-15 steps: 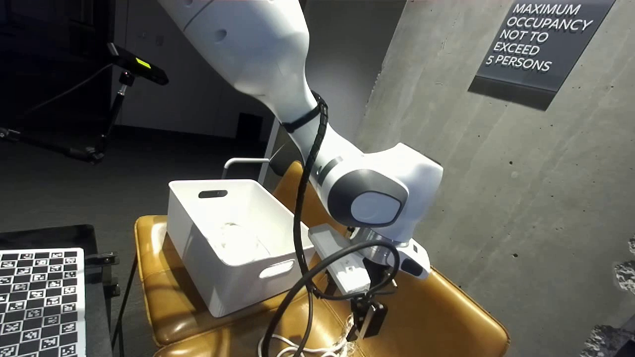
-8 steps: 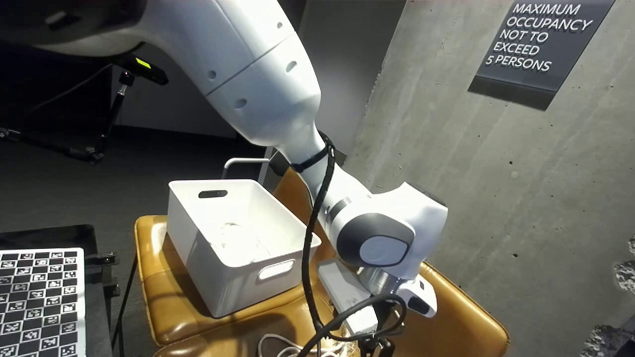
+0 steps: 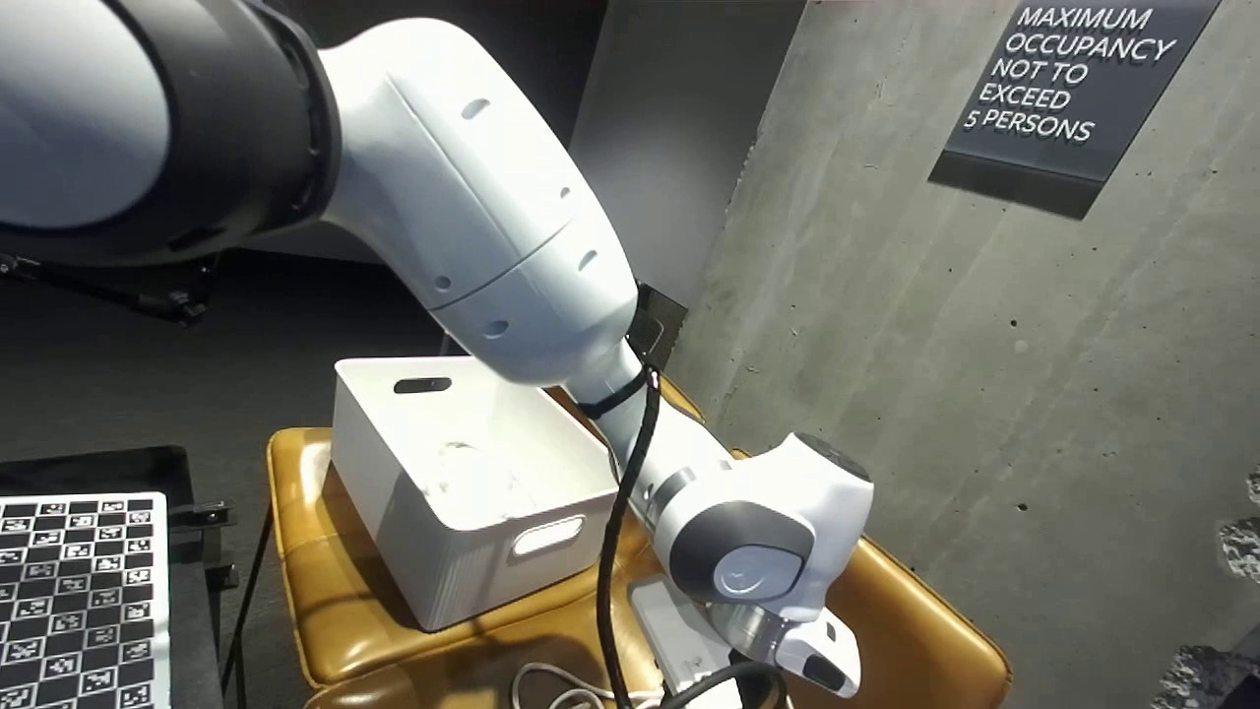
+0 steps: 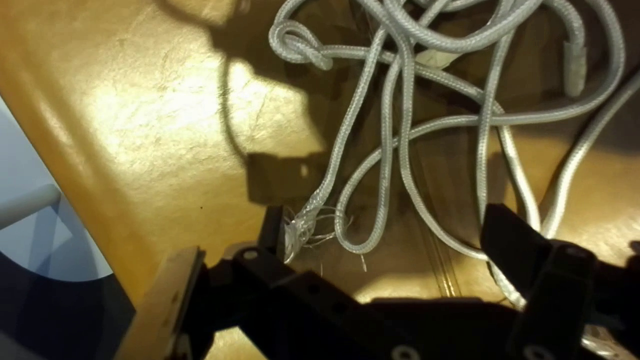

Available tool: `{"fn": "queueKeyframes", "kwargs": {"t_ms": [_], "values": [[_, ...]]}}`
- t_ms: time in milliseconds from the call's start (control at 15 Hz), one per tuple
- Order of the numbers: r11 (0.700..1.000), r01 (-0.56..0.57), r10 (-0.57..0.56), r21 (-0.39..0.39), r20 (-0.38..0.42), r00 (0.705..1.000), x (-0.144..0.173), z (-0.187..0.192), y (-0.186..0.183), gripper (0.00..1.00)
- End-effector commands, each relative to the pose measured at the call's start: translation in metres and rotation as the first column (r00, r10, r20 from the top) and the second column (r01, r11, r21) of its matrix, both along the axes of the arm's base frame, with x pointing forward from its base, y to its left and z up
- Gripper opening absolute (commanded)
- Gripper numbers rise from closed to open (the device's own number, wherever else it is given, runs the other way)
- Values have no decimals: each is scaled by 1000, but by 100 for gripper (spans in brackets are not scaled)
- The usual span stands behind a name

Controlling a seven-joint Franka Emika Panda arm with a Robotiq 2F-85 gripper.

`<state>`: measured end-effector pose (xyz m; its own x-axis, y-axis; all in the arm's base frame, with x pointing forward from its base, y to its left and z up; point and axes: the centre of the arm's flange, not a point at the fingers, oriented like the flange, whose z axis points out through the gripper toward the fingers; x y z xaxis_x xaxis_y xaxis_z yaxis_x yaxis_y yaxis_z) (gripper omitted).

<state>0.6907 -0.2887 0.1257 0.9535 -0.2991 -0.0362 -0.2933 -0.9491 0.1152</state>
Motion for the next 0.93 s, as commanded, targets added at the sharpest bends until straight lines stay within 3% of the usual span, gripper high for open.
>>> {"fn": "queueKeyframes", "kwargs": {"t_ms": [0, 267, 667, 800, 867], "values": [[999, 26, -26, -35, -9, 1000, 25, -18, -16, 96], [998, 36, -37, -53, -11, 999, 29, -33, -17, 90], [997, 44, -45, -69, -17, 999, 34, -43, -17, 89], [996, 44, -46, -72, -25, 999, 35, -47, -15, 81], [996, 44, -46, -74, -27, 999, 35, -48, -15, 60]]}}
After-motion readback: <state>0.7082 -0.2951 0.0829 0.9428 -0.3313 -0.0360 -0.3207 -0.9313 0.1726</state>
